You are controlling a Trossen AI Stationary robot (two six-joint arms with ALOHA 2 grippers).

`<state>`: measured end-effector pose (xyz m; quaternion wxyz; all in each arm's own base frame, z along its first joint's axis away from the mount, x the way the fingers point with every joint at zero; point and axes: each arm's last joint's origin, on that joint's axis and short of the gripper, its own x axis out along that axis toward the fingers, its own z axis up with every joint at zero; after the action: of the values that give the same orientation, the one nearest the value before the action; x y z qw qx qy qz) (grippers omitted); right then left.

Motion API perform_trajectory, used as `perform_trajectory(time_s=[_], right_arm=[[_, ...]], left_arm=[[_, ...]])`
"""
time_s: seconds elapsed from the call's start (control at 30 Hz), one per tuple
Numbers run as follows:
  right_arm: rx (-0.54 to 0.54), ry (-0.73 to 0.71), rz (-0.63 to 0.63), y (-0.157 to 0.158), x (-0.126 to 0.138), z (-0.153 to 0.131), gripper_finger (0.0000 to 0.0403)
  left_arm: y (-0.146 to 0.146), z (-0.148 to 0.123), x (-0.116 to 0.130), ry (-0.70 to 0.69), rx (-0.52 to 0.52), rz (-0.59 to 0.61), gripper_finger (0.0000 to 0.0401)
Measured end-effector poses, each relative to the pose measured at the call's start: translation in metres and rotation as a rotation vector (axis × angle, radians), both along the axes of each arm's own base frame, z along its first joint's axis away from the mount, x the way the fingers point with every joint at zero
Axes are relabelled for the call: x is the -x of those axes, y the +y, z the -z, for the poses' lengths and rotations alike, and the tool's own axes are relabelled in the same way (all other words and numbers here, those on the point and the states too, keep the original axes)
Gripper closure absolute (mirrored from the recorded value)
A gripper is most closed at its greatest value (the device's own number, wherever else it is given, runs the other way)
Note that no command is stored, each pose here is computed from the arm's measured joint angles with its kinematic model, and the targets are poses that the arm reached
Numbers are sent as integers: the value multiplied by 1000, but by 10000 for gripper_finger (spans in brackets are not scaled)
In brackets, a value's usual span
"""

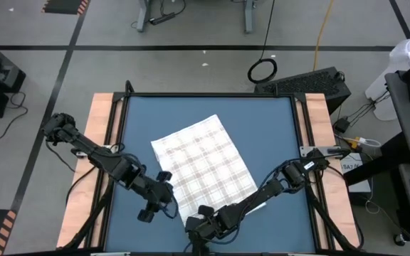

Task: Roll towel
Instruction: Fold the white towel

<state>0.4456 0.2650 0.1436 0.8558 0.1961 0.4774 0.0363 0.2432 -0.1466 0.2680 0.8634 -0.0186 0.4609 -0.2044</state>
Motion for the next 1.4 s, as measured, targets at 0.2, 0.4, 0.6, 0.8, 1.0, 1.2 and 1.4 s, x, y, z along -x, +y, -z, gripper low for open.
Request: perform_trajectory(time_s=[0.2,0.4,0.6,0.8,1.0,1.2,1.4], right_arm=[[-108,3,27,-8,-3,-21,399],[-136,-31,38,-17,-5,-42,399],[-235,-36,27,-27,-11,-56,399],[-363,-43,11,-35,-19,-62,399],[-382,-34,35,-37,-20,-63,399],[-396,-26,59,-39,-21,-63,399],[-403,-26,77,-43,-23,-63,399]], left_arm=[[-23,9,5,-143,43,45,183],[-42,39,26,-198,13,89,136],[-62,42,32,-392,-45,80,129],[-80,62,20,-450,-56,117,129],[-89,86,18,-368,-47,122,136],[-94,99,14,-383,-88,96,168],[-94,104,10,-439,-159,74,203]])
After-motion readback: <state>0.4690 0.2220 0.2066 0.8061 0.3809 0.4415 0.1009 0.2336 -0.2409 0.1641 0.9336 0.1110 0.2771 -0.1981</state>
